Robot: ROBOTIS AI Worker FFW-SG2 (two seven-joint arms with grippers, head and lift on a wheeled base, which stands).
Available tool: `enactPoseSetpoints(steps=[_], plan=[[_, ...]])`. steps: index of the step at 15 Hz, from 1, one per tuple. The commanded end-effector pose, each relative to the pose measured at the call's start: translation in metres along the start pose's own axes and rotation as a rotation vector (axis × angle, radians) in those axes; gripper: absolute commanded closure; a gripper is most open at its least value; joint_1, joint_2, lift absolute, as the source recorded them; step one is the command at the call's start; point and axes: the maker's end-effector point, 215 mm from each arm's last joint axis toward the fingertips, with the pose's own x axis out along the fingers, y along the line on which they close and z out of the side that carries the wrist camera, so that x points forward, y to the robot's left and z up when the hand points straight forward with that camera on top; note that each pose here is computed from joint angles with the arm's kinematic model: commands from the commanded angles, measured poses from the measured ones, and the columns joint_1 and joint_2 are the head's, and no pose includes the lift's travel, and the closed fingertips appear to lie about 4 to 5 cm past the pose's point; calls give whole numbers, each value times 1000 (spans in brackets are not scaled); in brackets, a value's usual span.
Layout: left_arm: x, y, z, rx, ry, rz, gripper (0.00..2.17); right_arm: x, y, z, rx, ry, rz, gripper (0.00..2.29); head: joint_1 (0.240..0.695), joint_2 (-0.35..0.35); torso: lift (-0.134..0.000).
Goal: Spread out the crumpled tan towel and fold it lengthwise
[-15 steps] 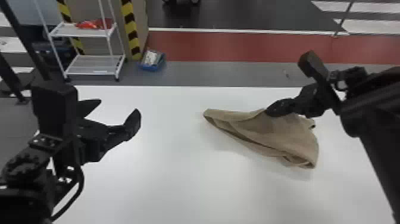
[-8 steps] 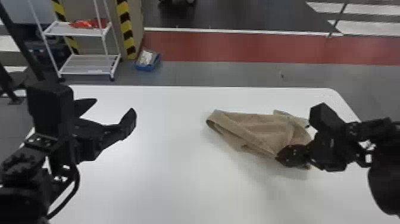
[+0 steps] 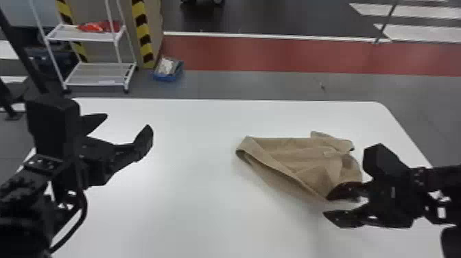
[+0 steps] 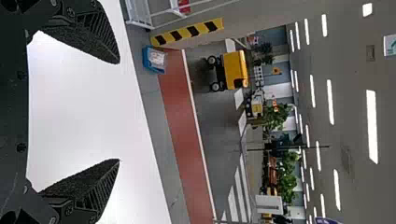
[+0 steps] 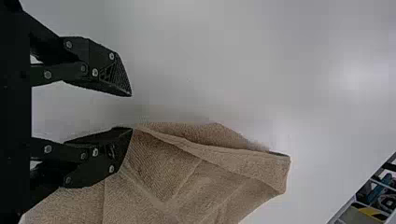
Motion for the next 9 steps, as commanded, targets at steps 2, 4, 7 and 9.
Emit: enactPoseSetpoints(steps=[2, 4, 7, 9], plan=[[0, 0, -2, -2, 0, 0, 154, -10, -8, 20, 1, -54, -10, 83, 695, -64, -120], [0, 0, 0, 0, -8, 0, 154, -17, -19, 48, 6, -146, -10, 83, 695, -61, -120], [-2, 1, -1, 0, -7, 2, 154, -3, -29, 63, 31, -151, 3, 93, 695, -35, -120], [-3, 1, 0, -1, -12, 1, 154, 17, -54, 50, 124, -76, -96, 103, 695, -22, -120]])
